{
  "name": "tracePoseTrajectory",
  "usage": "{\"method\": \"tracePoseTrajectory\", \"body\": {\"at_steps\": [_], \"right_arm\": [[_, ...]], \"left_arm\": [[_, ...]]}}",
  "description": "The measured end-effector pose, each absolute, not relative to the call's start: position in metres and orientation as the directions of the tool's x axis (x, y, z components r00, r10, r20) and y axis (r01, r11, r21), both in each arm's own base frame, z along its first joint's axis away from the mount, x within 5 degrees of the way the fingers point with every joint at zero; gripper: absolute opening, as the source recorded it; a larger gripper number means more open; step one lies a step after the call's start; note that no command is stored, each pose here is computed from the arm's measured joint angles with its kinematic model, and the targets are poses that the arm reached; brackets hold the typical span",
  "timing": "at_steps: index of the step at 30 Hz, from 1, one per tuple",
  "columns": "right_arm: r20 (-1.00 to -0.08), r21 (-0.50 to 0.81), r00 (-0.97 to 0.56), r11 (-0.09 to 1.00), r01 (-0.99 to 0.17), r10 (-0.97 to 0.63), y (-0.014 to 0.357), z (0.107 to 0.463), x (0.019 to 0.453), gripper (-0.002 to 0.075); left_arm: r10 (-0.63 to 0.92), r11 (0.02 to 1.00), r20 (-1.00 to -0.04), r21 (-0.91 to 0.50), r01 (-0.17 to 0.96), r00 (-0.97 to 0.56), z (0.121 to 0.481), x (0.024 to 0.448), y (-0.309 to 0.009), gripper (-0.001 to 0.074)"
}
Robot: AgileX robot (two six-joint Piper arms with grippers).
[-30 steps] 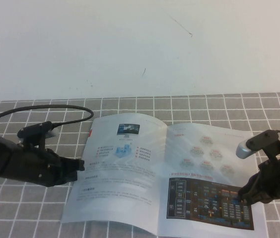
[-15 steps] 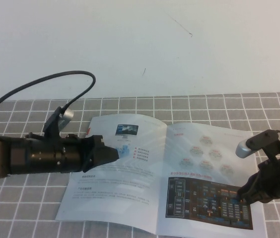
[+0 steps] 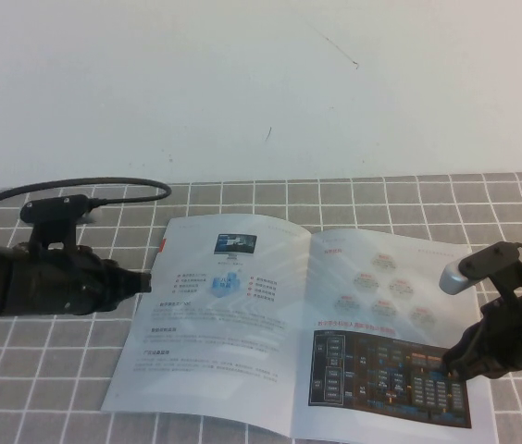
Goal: Close book
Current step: 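Close the open booklet and leave it lying on the table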
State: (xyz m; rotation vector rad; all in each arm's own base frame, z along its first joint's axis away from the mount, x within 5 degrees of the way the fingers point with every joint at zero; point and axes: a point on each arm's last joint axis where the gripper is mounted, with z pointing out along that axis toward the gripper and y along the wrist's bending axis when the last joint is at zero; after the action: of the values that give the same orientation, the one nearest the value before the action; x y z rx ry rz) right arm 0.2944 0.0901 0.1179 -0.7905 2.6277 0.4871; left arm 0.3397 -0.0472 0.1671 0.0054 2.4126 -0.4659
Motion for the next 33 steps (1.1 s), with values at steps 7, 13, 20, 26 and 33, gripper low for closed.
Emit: {"method": "tracePoseTrajectory", "body": {"at_steps": [7,13,20,26,33], "right_arm": [[-0.424,0.221,-0.782,0.785,-0.579,-0.457,0.090,0.118,0.294,-0.0003],[-0.424,0.221,-0.782,0.785,-0.579,-0.457,0.090,0.118,0.294,-0.0003],[-0.424,0.221,-0.782,0.785,-0.579,-0.457,0.090,0.118,0.294,-0.0003],[-0.424,0.221,-0.782,0.785,-0.579,-0.457,0.090,0.118,0.294,-0.0003],[-0.426,0.219,-0.782,0.787,-0.577,-0.455,0.090,0.118,0.295,-0.0003]], "left_arm": [[-0.062,0.963,-0.605,-0.244,0.111,-0.794,0.148,0.343,-0.042,-0.0004],[-0.051,0.951,-0.558,-0.280,0.130,-0.828,0.133,0.342,-0.046,-0.0004],[-0.073,0.926,-0.524,-0.351,0.137,-0.849,0.128,0.342,-0.053,-0.0004],[-0.153,0.821,-0.438,-0.555,0.133,-0.886,0.128,0.338,-0.067,-0.0003],[-0.198,0.628,-0.360,-0.760,0.164,-0.912,0.140,0.331,-0.095,-0.0002]]}}
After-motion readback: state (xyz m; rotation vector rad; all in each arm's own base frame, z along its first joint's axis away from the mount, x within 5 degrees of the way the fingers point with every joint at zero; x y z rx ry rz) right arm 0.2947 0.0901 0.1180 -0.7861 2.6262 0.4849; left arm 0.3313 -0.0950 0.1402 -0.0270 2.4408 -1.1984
